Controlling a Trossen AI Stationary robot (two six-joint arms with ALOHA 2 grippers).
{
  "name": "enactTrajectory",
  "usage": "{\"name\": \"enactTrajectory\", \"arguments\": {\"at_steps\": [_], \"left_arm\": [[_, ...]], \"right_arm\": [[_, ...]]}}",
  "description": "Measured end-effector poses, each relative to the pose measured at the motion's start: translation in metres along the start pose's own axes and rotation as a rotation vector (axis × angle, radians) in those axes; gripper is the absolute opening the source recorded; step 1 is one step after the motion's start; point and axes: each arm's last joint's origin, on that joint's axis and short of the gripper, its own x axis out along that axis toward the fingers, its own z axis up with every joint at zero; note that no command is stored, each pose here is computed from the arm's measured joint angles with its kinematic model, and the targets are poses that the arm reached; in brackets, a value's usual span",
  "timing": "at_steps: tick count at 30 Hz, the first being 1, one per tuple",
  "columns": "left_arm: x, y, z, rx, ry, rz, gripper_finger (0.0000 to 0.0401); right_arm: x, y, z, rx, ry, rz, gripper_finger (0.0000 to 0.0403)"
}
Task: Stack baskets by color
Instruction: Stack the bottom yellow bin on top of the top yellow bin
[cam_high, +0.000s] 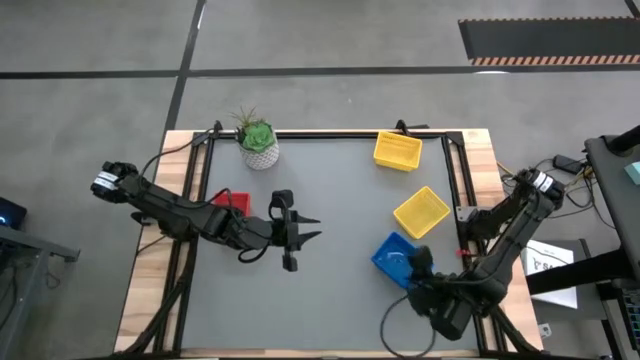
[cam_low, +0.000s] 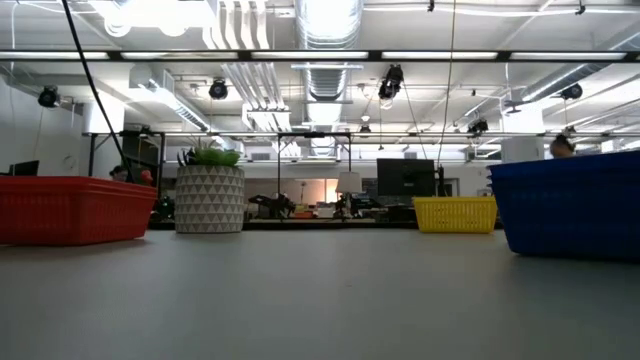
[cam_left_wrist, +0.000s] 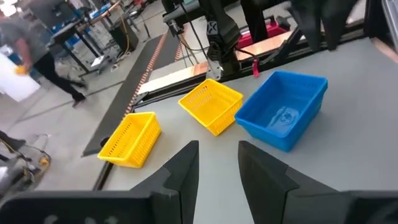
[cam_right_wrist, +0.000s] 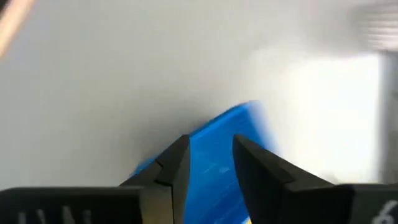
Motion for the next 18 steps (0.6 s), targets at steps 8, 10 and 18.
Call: {"name": "enactTrajectory", "arguments": {"at_steps": [8,10,18], "left_arm": [[-0.003,0.000,-0.007,0.153,0.007,-0.022,0.0096],[-0.008,0.002,-0.009,0.173,-0.004,-0.040,0.0096],[-0.041,0.023,-0.009,0.123,-0.092,-0.042,0.0095]], "right_arm": [[-0.005,-0.030,0.019,0.279,-0.105,-0.178,0.0080],[0.002,-0.033,0.020,0.286,-0.117,-0.194,0.0069],[0.026,-0.066,0.022,0.374,-0.008,-0.072,0.0025]]}}
